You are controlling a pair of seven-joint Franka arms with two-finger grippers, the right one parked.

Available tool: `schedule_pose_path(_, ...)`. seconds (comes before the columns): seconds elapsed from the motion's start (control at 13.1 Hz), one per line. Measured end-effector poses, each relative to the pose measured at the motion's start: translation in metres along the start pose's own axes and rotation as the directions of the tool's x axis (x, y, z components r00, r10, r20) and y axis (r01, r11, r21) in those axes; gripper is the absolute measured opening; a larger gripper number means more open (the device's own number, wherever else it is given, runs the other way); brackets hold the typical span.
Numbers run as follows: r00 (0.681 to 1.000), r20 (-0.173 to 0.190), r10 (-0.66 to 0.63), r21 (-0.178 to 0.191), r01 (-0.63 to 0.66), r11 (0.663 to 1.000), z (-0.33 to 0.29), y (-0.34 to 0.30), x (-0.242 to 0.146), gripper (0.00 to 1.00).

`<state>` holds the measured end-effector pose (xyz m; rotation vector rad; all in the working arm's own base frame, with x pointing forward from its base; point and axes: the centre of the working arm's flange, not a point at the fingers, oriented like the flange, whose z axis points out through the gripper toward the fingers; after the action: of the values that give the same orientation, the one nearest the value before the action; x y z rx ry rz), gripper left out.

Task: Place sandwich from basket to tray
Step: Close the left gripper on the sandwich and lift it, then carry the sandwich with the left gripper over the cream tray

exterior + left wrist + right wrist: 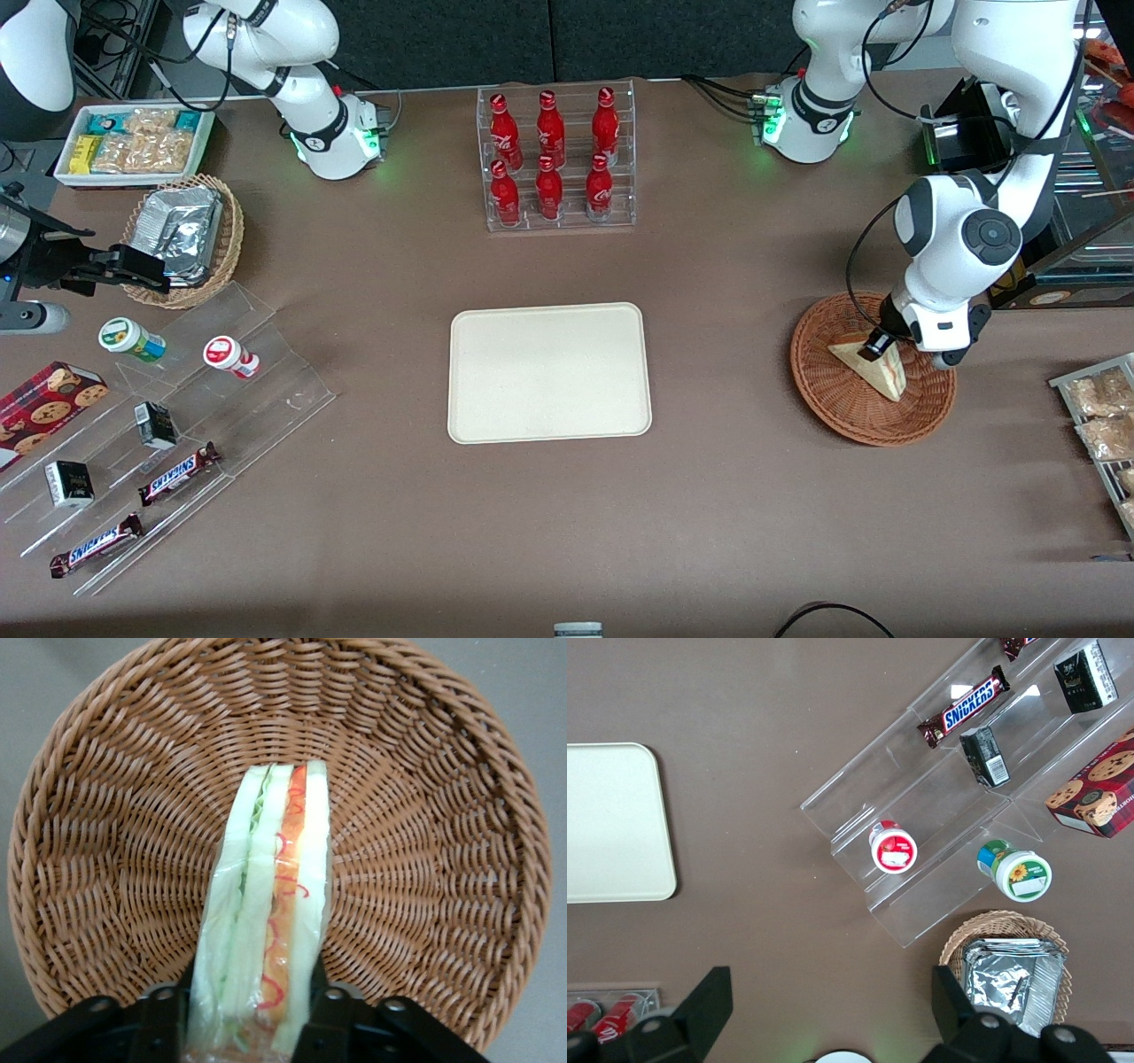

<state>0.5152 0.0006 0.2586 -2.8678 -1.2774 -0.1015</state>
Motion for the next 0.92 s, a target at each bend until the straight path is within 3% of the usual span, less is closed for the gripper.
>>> schedule_pose_path(0.08,1.0,-0.004,0.002,-0.006,-0.002,1.0,-0.003,0.003,0.001,0.34)
schedule_pose_path(0.31,0.999,0.003,0.039,-0.003,-0.039,0.999,-0.025,0.025,-0.005,0.27)
schedule_pose_path(0.46,0.995,0.028,0.091,0.038,-0.092,0.995,-0.066,0.051,-0.013,0.25)
schedule_pose_path(0.69,0.978,0.034,0.204,0.118,-0.206,0.971,-0.142,0.092,-0.04,0.15)
schedule_pose_path(0.92,0.949,0.042,0.312,0.127,-0.315,0.941,-0.192,0.135,-0.094,0.15)
